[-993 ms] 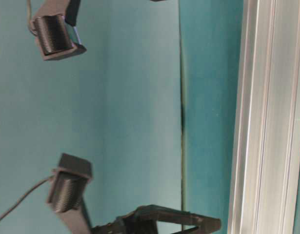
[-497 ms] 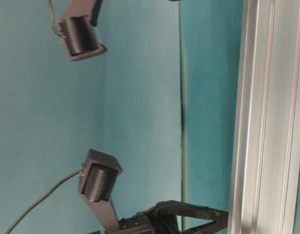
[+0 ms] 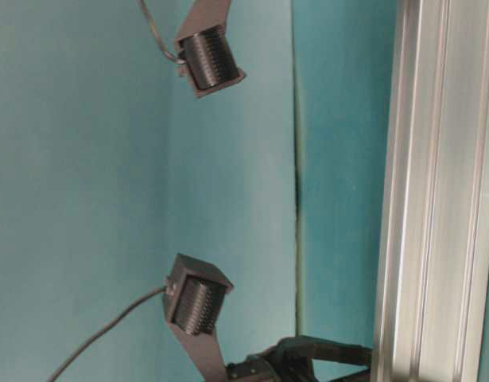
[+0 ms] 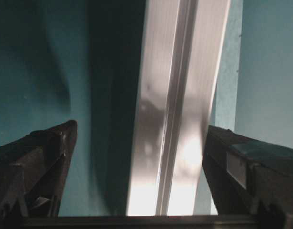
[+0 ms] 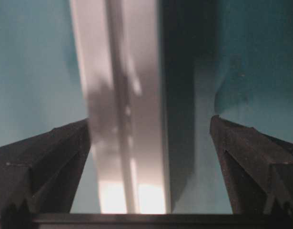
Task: Lift the metal rail with both hands.
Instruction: 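Lower both open grippers over the rail near each end, then close both grippers on the silver rail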
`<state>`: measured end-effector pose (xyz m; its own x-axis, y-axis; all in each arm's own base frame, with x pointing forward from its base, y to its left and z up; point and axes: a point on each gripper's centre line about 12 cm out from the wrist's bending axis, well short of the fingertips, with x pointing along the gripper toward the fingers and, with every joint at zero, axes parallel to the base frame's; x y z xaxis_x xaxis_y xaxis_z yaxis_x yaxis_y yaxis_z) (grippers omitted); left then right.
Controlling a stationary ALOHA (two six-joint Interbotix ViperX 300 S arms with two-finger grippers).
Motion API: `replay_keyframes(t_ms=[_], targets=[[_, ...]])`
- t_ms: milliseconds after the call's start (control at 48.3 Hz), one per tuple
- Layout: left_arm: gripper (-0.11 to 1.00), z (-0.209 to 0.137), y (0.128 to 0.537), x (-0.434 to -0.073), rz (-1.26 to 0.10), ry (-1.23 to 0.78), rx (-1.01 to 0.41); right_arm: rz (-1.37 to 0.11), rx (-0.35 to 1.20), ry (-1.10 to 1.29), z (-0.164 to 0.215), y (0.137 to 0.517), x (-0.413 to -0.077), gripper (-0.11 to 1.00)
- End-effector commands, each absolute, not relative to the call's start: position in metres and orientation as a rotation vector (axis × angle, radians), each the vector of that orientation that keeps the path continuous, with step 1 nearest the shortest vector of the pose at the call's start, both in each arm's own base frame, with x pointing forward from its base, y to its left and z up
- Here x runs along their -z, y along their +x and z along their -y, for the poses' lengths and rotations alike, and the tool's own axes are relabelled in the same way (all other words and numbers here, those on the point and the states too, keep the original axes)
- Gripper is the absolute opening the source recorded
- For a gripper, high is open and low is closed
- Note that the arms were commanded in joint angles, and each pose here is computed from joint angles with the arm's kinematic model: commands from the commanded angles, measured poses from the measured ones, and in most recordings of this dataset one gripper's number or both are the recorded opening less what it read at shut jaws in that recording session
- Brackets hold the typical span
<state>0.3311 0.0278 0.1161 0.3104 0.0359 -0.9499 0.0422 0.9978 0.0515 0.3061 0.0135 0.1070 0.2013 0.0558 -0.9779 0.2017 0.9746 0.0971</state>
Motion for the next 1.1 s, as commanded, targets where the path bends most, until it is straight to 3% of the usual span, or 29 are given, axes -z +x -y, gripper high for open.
replay_keyframes(t_ms=[0,807,931,1076], targets=[[0.96,-0.028,0.332,-0.117,-1.240,0.071,0.002,-1.350,0.108,0.223,-0.011,0.308,-0.106,1.00],[0.93,-0.030,0.329,-0.112,-1.234,0.069,-0.003,-1.349,0.127,0.246,-0.009,0.312,-0.097,1.00],[0.79,-0.026,0.332,-0.119,-1.211,0.090,0.014,-1.367,0.127,0.248,-0.010,0.310,-0.096,0.90],[0.39,-0.022,0.332,-0.124,-1.186,0.113,0.034,-1.387,0.128,0.258,-0.011,0.308,-0.096,0.58]])
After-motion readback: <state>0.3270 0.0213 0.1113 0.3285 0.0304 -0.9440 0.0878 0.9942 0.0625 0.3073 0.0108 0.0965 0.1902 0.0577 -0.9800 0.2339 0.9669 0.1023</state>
